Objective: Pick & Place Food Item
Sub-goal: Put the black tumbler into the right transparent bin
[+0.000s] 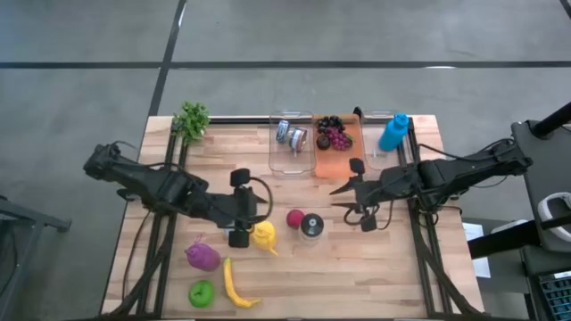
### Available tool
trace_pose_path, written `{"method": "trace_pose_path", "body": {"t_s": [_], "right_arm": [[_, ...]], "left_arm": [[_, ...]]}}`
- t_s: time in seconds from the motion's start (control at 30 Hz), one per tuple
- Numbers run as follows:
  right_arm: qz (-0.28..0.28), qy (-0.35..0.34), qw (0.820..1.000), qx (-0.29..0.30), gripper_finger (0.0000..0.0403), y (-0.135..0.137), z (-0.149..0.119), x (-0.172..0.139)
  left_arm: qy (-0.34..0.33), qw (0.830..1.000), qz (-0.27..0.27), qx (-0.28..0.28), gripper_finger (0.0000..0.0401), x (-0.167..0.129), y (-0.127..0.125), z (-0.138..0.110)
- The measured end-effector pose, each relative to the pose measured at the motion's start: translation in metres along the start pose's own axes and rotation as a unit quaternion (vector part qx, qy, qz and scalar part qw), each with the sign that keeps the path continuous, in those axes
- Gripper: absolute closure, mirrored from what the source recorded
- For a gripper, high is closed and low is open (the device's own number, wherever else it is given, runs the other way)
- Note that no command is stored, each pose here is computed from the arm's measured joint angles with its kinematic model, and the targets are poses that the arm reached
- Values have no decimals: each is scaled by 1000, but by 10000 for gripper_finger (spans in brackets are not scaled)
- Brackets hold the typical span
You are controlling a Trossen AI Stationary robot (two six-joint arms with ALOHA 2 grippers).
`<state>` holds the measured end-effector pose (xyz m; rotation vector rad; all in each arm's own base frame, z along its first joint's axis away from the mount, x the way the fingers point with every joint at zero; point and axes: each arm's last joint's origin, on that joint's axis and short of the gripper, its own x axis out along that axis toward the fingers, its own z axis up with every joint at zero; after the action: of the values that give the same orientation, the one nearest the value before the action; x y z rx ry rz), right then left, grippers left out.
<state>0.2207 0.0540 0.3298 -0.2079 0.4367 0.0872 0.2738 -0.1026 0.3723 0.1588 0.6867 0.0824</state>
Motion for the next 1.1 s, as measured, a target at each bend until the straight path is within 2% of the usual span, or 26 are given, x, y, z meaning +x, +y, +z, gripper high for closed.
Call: {"method": "trace_pose_path", "body": {"t_s": [0.13,0.33,0.67,1.1], "right_arm": [[9,8,1000,-4,252,5,10,14],[52,22,998,-12,234,14,19,35],[146,32,989,-15,219,28,33,62],[148,54,987,-39,228,30,27,76]], "left_arm": [[-11,1000,0,-14,238,-2,0,-19],[-39,999,-5,-26,236,-4,1,-34],[-46,999,-5,-28,238,-5,2,-36],[-48,998,-6,-28,239,-5,2,-35]]}}
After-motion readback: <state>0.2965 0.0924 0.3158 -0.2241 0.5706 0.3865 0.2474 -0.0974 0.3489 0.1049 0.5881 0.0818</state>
